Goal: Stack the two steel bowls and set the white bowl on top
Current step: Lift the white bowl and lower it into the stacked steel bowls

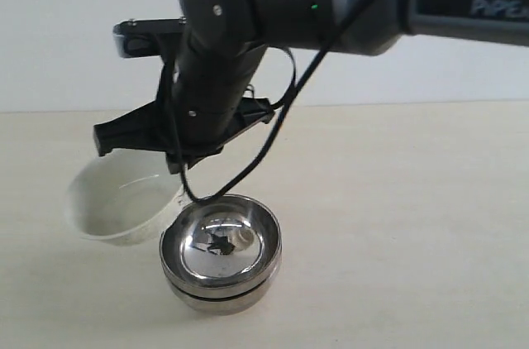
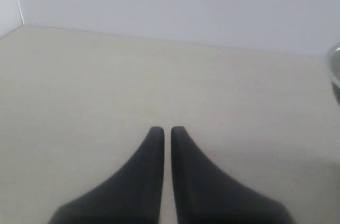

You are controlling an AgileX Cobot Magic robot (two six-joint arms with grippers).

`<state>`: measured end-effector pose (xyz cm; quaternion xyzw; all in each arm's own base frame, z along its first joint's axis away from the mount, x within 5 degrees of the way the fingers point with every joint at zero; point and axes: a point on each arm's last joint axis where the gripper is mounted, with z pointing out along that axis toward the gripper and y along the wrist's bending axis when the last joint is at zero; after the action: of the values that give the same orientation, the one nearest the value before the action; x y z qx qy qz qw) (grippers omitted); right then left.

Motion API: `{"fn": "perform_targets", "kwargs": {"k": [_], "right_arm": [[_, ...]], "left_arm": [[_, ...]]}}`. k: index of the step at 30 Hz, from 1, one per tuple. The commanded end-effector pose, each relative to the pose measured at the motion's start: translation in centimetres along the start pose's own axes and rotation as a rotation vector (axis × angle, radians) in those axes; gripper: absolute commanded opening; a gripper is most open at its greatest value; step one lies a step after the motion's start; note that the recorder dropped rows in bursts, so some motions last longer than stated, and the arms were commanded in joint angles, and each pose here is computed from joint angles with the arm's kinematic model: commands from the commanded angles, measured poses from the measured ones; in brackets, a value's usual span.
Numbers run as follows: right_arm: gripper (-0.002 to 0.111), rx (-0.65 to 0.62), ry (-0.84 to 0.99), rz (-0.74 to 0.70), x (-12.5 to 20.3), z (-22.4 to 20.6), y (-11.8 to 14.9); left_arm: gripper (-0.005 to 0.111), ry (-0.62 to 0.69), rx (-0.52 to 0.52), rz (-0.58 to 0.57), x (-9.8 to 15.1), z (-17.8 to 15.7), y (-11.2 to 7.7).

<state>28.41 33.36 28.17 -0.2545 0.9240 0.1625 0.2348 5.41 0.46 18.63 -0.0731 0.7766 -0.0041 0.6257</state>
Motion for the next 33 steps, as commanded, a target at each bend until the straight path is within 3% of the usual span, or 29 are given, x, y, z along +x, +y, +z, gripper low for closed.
{"fn": "perform_targets", "kwargs": {"k": [1, 6, 9, 33], "right_arm": [[0.000, 0.022, -0.021, 0.044, 0.9, -2.4, -2.7], [0.000, 0.052, -0.016, 0.110, 2.9, -2.5, -5.9], [0.000, 0.006, -0.012, 0.144, 4.0, -1.5, -7.0], [0.000, -0.006, 0.035, 0.159, 5.7, 3.4, -7.6]], "left_arm": [[0.004, 0.001, -0.004, -0.002, 0.1, 0.0, 0.0], [0.004, 0.001, -0.004, -0.002, 0.1, 0.0, 0.0], [0.004, 0.001, -0.004, -0.002, 0.1, 0.0, 0.0], [0.004, 0.001, -0.004, -0.002, 0.1, 0.0, 0.0]]}}
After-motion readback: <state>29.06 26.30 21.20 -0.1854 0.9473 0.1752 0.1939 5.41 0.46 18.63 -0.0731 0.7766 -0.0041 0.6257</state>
